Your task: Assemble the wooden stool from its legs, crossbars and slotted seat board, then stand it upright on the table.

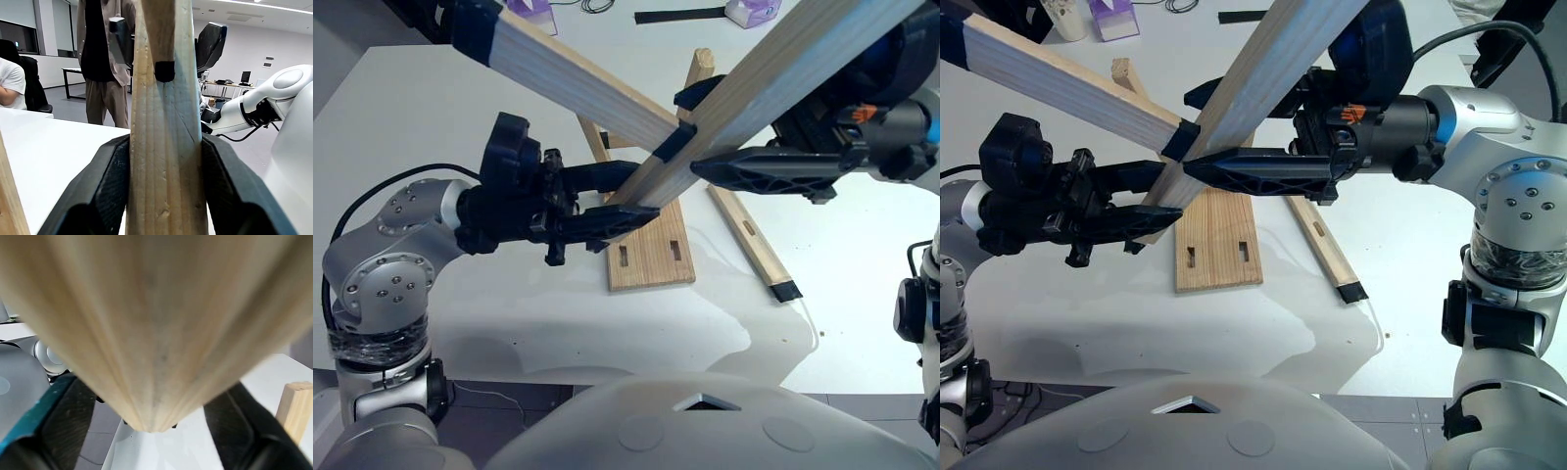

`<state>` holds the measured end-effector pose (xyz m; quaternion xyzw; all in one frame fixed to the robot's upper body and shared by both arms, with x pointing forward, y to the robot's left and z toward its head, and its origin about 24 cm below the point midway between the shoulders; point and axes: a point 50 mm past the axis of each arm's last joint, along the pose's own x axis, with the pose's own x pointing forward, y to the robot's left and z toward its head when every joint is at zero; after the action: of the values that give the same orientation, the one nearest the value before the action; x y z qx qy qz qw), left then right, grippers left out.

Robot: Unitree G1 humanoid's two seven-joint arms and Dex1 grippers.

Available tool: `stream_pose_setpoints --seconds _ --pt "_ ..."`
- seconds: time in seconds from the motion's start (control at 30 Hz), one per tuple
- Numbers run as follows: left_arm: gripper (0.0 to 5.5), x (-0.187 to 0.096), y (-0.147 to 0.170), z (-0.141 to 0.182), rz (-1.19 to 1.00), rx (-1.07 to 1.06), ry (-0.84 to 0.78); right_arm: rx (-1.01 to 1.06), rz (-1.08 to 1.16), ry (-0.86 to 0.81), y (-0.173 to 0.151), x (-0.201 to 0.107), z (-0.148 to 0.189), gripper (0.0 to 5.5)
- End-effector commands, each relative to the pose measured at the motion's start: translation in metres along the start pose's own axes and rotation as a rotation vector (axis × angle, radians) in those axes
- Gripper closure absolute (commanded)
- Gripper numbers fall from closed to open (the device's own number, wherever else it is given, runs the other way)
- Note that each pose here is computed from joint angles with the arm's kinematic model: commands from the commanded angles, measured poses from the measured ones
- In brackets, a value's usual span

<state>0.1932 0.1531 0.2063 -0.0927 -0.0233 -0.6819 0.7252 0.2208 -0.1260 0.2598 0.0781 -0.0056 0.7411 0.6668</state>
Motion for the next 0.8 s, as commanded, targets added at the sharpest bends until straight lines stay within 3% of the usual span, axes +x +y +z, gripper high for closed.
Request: stream_pose_setpoints --seconds 0.03,0.17,0.53,0.63,0.67,0.8 --pt "3.47 0.005 0.000 0.002 -0.014 0.028 -0.002 -0.008 0.006 0.041 -0.001 0.002 -0.004 2.89" --pt "3.47 0.007 0.001 0.003 -0.005 0.049 -0.012 -0.019 0.001 0.077 -0.002 0.002 -0.010 3.45" --pt "3.47 0.008 0.010 0.000 0.047 0.100 -0.006 -0.046 -0.018 0.086 -0.003 -0.001 -0.013 3.46" --pt "3.47 0.006 0.015 -0.011 0.107 0.072 0.085 -0.058 -0.030 0.062 -0.005 -0.002 -0.011 3.46" --pt "3.11 0.003 0.016 -0.017 0.115 0.057 0.132 -0.064 -0.036 0.053 -0.005 -0.002 -0.009 3.46" --pt "2.54 -0.009 0.012 -0.044 0.110 0.036 0.298 -0.081 -0.065 0.053 -0.008 -0.006 -0.008 3.46"
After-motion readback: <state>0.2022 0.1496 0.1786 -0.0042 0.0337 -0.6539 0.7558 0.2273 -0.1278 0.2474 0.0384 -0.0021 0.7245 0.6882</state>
